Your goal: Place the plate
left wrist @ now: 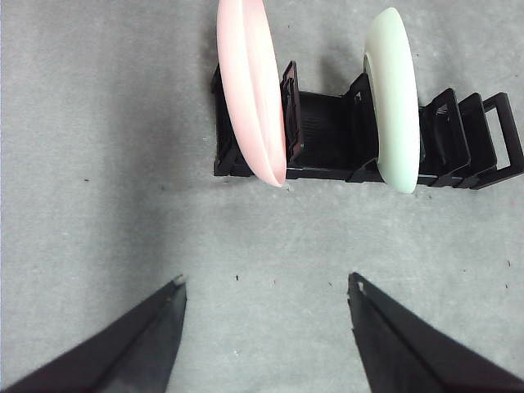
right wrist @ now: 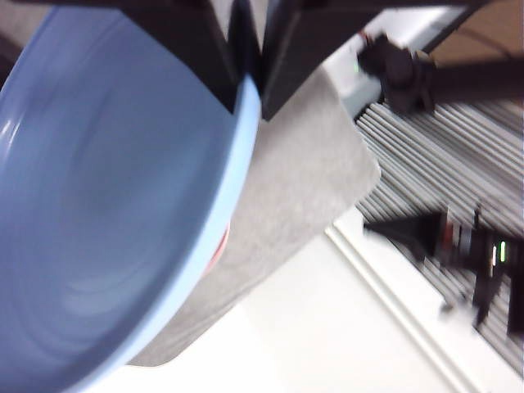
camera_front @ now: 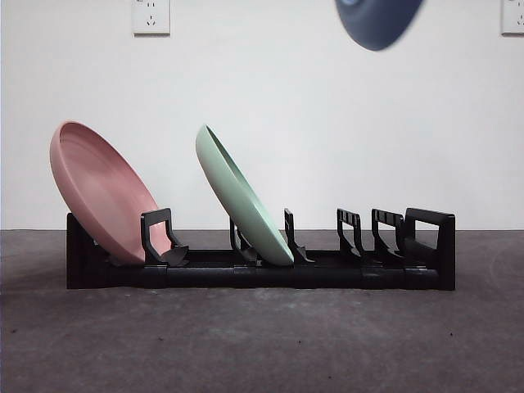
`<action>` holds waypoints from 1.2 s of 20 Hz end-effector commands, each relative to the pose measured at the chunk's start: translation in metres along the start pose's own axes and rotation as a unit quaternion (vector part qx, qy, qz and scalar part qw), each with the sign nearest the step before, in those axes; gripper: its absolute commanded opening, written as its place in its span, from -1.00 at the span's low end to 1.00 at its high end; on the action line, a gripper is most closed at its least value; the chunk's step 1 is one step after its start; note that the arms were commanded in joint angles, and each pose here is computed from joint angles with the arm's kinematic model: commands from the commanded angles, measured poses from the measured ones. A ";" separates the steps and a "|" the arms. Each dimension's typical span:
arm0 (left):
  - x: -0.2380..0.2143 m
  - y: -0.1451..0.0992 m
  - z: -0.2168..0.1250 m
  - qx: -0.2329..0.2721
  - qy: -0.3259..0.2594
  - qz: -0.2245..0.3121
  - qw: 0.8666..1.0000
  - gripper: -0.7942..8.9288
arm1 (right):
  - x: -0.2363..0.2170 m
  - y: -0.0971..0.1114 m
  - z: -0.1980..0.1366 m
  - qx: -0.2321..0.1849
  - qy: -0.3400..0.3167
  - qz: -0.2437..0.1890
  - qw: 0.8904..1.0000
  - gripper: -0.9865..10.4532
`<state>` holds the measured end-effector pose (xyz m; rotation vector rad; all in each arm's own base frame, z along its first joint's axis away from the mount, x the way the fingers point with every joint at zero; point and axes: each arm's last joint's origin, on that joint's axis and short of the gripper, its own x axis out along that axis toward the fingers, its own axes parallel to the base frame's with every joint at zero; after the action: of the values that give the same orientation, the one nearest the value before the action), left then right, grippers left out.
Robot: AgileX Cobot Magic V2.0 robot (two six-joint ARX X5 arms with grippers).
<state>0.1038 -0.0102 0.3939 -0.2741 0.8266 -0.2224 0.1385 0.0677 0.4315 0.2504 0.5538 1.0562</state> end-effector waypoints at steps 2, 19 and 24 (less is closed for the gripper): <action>-0.004 -0.002 0.004 0.011 -0.010 -0.005 1.000 -0.19 | -0.004 -0.005 -0.064 -0.012 -0.002 0.003 1.000 -0.81; -0.004 -0.002 0.006 0.014 -0.021 -0.006 1.000 -0.19 | -0.002 -0.007 -0.163 -0.183 0.169 -0.071 0.966 -0.81; -0.004 -0.002 0.006 0.014 -0.020 -0.006 1.000 -0.19 | 0.054 -0.009 -0.151 -0.222 0.228 -0.057 0.946 -0.81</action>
<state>0.1053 -0.0102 0.3954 -0.2716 0.8047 -0.2252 0.0829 0.0971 0.2809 -0.4226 0.7301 1.0817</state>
